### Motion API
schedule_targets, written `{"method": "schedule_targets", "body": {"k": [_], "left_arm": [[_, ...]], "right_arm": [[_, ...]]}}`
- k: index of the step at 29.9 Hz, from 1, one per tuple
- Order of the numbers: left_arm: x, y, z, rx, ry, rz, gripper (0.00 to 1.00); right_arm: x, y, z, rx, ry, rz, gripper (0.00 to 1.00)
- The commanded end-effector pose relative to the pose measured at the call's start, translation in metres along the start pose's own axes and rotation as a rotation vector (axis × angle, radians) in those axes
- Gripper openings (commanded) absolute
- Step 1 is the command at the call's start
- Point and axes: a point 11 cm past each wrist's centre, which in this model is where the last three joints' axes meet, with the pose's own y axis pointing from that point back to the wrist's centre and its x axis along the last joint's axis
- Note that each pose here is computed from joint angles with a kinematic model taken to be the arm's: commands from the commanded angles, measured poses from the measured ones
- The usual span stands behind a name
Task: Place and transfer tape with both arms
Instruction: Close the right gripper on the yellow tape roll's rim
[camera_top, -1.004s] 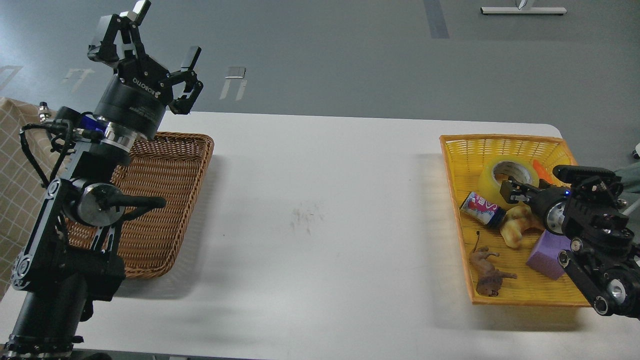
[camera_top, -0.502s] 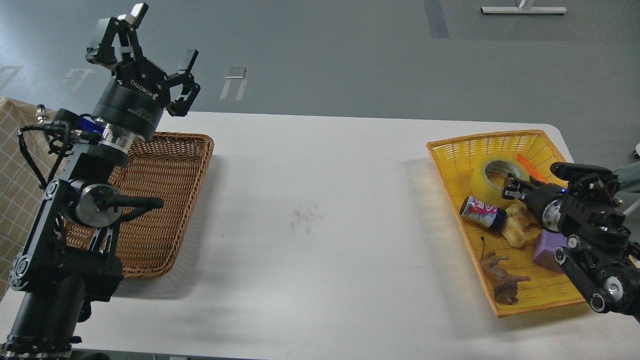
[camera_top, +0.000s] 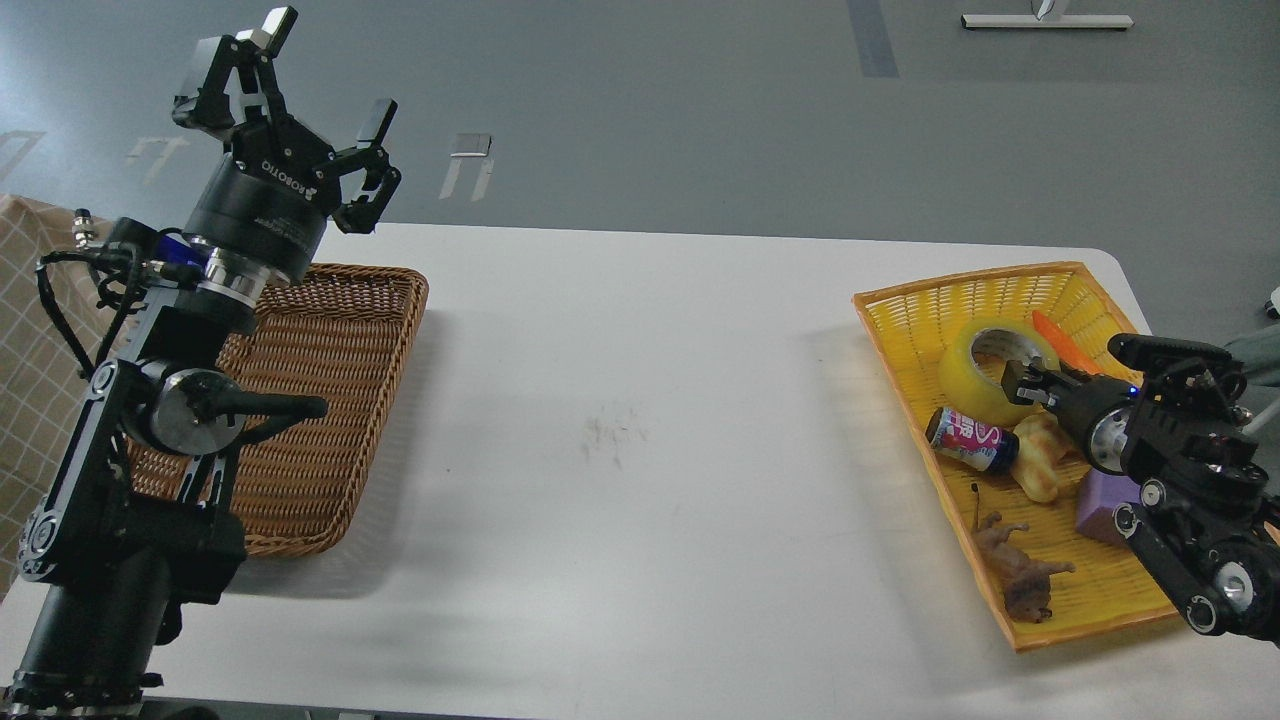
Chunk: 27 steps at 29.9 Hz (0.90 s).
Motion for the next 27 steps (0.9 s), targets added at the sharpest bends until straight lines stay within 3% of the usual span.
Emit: {"method": "schedule_targets", "body": {"k": [1,10,27], "left_arm": [[0.001,0.001,-0.001,0.003,0.000,0.004,0.99],[0.002,0.003,-0.002,0.006,0.001,0.007,0.99],[0.003,0.006,-0.005,0.014,0.003,0.011,0.99]], "right_arm": [[0.000,0.000,0.003,-0.010,-0.004,0.001,0.11],[0.002,0.002,0.013,-0.038,-0.038,0.011,0.05],[0.008,0.008,0.023,-0.044,-0.144,0.040,0.04]]}}
